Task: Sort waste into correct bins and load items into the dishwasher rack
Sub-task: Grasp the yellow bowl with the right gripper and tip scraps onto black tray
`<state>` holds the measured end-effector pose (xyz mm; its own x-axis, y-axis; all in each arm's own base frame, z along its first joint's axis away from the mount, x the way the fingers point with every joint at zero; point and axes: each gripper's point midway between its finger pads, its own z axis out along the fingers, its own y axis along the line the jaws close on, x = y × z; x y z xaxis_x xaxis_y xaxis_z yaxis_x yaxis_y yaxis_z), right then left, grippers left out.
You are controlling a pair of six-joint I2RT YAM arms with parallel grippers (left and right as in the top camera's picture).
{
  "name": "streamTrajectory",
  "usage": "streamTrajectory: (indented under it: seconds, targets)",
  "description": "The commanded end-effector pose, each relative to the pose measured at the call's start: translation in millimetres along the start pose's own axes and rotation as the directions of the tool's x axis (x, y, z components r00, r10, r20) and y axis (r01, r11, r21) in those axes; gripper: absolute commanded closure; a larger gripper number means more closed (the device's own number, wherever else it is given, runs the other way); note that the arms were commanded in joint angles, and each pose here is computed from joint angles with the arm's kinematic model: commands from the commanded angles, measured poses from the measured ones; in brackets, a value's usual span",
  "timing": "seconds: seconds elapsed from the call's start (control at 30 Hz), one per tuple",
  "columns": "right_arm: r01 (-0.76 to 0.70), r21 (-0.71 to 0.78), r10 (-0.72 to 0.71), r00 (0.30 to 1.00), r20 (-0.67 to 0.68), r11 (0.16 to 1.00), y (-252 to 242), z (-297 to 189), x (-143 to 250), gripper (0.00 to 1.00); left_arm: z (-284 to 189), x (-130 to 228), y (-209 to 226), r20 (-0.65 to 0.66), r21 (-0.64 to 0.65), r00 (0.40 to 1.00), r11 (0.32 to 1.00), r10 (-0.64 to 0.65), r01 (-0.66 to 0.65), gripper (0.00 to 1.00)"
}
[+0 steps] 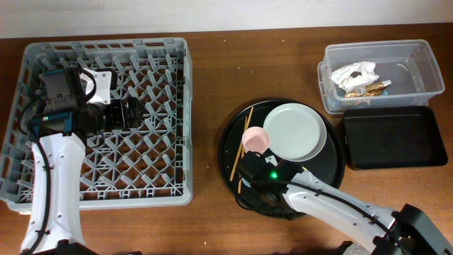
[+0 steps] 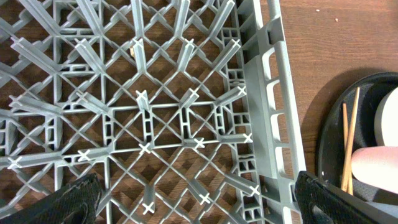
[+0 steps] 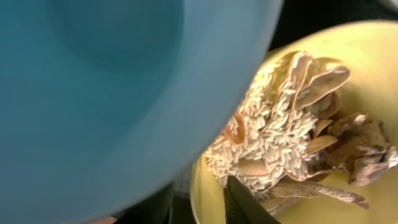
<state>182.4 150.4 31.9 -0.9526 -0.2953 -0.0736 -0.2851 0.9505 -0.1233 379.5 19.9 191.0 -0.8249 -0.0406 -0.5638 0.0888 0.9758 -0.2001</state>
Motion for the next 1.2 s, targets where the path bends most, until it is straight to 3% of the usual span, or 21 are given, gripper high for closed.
streamTrajectory:
  seconds: [0.0, 0.1, 0.17, 0.27, 0.4, 0.5, 0.57, 0.63, 0.83, 1.03, 1.17]
  targets:
    - [-0.019, -0.012, 0.019, 1.000, -0.012, 1.000, 0.0, 5.3, 5.8, 0.85, -1.8, -4.0, -0.6, 0.010, 0.008, 1.000, 1.000, -0.012, 0.012, 0.01]
    - [-0.020, -0.014, 0.020, 1.000, -0.009, 1.000, 0.4, 7.7, 5.8, 0.86, -1.8, -3.9, -0.5, 0.009, 0.007, 1.000, 1.000, -0.012, 0.012, 0.01]
    - [-0.020, -0.015, 0.020, 1.000, -0.008, 1.000, 0.6, 9.4, 6.3, 0.96, -1.8, -4.0, -0.6, 0.010, 0.008, 1.000, 1.000, -0.012, 0.012, 0.01]
    - [-0.021, -0.019, 0.021, 1.000, -0.007, 1.000, 1.4, 4.2, 4.4, 0.96, -1.8, -4.0, -0.5, 0.010, 0.007, 1.000, 1.000, -0.012, 0.012, 0.01]
    - [-0.041, -0.051, 0.047, 0.991, 0.125, 0.998, -2.2, -54.3, -22.9, 0.96, -1.8, -3.9, -0.5, 0.009, 0.007, 1.000, 1.000, -0.012, 0.012, 0.01]
    - [-0.190, -0.114, 0.214, 0.940, 0.266, 0.975, -43.9, -105.5, -41.0, 0.96, -1.8, -3.9, -0.6, 0.009, 0.008, 1.000, 1.000, -0.012, 0.012, 0.01]
    - [-0.342, -0.157, 0.376, 0.862, 0.340, 0.927, -92.1, -125.1, -47.0, 0.96, -1.8, -4.0, -0.6, 0.010, 0.008, 1.000, 1.000, -0.012, 0.012, 0.01]
    - [-0.397, -0.213, 0.450, 0.803, 0.392, 0.893, -129.8, -135.1, -56.9, 0.96, -1.8, -4.2, -0.5, 0.011, 0.008, 1.000, 1.000, -0.012, 0.012, 0.01]
    - [-0.440, -0.415, 0.593, 0.704, 0.391, 0.796, -207.8, -109.8, -101.7, 0.96, -1.8, -4.2, -0.5, 0.011, 0.008, 1.000, 1.000, -0.012, 0.012, 0.01]
    - [-0.320, -0.671, 0.671, 0.648, 0.360, 0.669, -244.4, -76.8, -140.1, 0.96, -1.8, -4.2, -0.5, 0.011, 0.008, 1.000, 1.000, -0.012, 0.012, 0.01]
    - [-0.240, -0.764, 0.710, 0.601, 0.368, 0.599, -271.5, -76.5, -130.3, 0.96, -1.8, -4.2, -0.5, 0.011, 0.008, 1.000, 1.000, -0.012, 0.012, 0.01]
